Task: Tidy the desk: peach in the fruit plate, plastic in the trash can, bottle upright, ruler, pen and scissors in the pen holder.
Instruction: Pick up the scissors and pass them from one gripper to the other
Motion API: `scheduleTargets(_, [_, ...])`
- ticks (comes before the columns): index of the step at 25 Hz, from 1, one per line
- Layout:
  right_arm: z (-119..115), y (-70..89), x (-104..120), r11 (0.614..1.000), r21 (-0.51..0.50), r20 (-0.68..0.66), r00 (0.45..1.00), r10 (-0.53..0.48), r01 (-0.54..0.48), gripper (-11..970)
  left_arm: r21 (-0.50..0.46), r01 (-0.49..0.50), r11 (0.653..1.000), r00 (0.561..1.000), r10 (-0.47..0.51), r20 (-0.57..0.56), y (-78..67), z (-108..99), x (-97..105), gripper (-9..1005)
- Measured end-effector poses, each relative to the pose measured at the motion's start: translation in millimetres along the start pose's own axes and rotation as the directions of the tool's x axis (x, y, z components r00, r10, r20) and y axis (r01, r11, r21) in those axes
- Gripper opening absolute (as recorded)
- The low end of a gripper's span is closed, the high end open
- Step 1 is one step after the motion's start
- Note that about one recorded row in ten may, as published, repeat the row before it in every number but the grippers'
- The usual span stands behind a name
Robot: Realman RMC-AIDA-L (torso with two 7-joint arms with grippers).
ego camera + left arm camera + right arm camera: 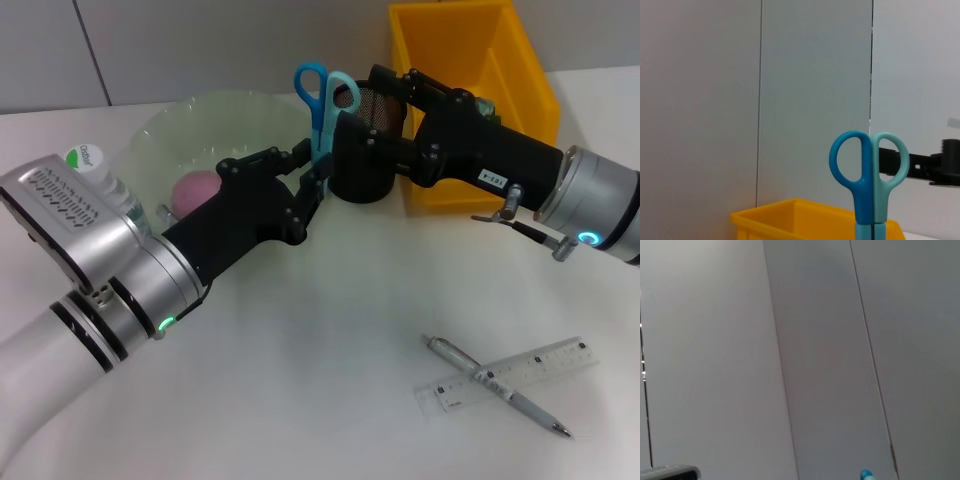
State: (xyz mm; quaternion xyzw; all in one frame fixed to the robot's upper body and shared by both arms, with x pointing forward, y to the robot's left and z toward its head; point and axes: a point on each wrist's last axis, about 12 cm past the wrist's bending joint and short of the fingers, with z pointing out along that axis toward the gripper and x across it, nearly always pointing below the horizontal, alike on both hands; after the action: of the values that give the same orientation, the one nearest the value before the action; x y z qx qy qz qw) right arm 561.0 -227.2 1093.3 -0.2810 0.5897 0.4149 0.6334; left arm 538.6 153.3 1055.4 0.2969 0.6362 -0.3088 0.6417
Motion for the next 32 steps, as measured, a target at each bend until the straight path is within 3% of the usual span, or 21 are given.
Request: scheduleTargets(32, [15.9, 4.5, 13.3, 0.999, -0.003, -0.054, 0.998, -0.039, 0.039, 816, 0.016, -0.002, 1.000, 1.000, 0.002, 0.004, -13.2, -1.1, 2.9, 210])
